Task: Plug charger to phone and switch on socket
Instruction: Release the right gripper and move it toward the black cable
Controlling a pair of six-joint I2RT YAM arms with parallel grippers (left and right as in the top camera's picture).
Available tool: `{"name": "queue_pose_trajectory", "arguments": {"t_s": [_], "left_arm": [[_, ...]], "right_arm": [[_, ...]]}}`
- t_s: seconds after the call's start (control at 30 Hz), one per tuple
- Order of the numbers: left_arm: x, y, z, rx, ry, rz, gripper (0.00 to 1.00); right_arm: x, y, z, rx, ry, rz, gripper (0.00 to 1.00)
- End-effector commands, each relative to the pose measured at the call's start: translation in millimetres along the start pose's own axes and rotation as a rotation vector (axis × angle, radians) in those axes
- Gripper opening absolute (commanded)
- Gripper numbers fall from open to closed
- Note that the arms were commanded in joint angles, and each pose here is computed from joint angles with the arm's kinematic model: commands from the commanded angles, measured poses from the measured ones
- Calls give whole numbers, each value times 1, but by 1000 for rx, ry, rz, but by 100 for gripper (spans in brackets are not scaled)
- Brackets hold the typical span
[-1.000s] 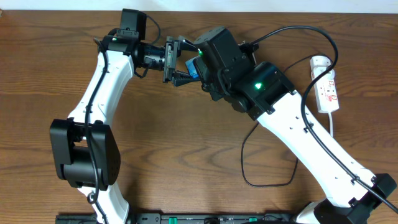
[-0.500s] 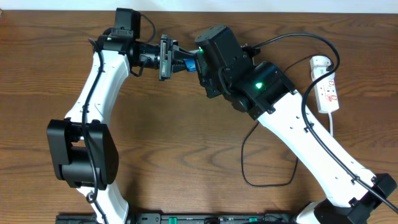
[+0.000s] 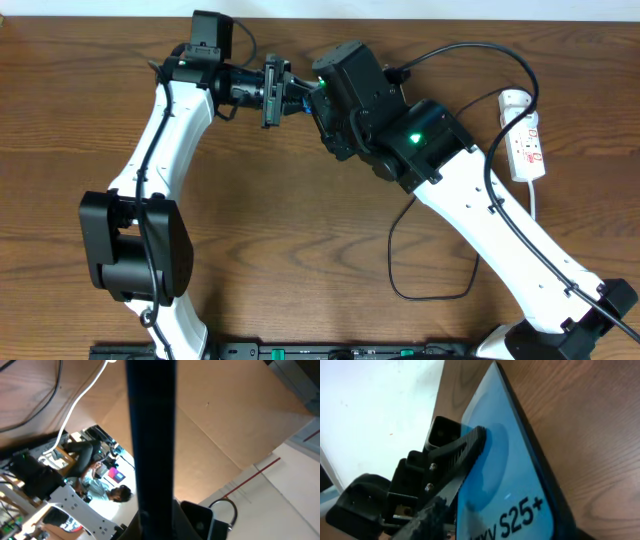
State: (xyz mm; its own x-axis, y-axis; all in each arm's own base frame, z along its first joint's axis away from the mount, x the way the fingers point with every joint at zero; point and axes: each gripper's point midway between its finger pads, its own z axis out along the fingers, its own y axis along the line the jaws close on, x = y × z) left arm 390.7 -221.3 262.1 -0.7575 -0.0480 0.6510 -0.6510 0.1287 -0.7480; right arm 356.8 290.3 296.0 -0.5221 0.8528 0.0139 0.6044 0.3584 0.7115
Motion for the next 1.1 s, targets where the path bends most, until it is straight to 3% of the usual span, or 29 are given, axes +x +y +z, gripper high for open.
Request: {"name": "queue_pose_trajectory", "arguments": {"t_s": [0.0,0.23,0.47,0.63,0.8,1.07], "left_arm": [[9,-9,-1,6,-4,85,7],[-4,-13,-2,-3,-78,158,7],[-17,-14,-4,-26,-147,327,7],[-35,-11,-7,-82,-247,490,7],[-41,-9,-9,-112,-275,590,7],[-45,-7,-10,-141,-294,660,7]], "right_arm": [[-5,11,-10,-37,-27,-113,62],[-29,19,-26,-65,-74,-301,99],[-83,12,-56,-26,-166,-482,99],[-133,-40,-69,210,-191,-613,99],[-183,-102,-92,516,-277,-578,99],[-192,-142,-93,666,-235,-547,99]]}}
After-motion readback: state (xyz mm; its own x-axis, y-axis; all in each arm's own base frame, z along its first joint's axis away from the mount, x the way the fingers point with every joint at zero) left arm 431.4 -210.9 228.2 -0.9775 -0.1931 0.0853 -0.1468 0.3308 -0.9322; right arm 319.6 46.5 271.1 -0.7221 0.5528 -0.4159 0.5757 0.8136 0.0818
